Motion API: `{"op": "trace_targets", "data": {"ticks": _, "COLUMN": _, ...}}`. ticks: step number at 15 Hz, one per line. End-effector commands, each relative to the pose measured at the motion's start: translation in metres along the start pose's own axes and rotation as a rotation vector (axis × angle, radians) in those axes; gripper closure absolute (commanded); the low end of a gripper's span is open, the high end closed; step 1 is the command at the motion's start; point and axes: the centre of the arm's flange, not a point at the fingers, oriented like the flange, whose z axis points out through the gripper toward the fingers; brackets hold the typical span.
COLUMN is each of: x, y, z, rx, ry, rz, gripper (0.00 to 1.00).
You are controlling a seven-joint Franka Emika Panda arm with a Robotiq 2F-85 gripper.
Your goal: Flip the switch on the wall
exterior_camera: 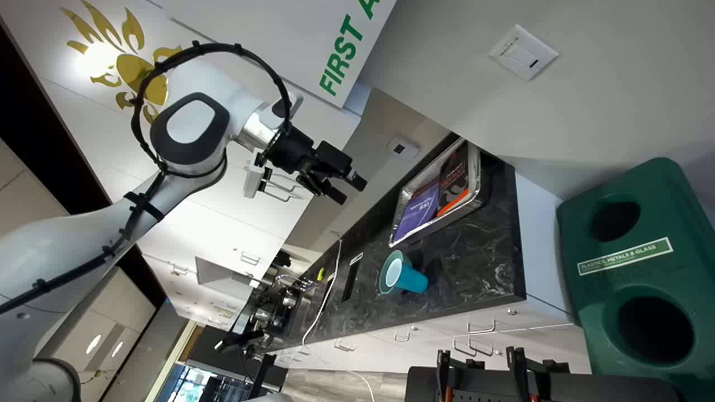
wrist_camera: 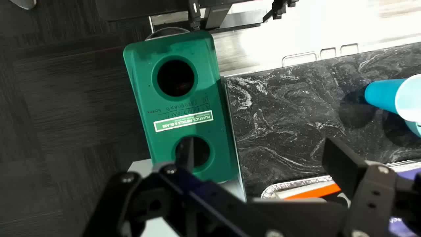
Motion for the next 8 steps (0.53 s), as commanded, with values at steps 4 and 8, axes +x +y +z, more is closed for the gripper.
{"op": "trace_targets", "data": {"ticks": 4, "x": 0.0000, "y": 0.0000, "z": 0.0000, "rx": 0.000, "ry": 0.000, "rz": 0.000, "gripper": 0.00}}
{"op": "trace_targets", "data": {"ticks": 8, "x": 0.0018, "y": -0.0013, "z": 0.0060, "rx": -0.049, "ry": 0.084, "rz": -0.008, "gripper": 0.00}}
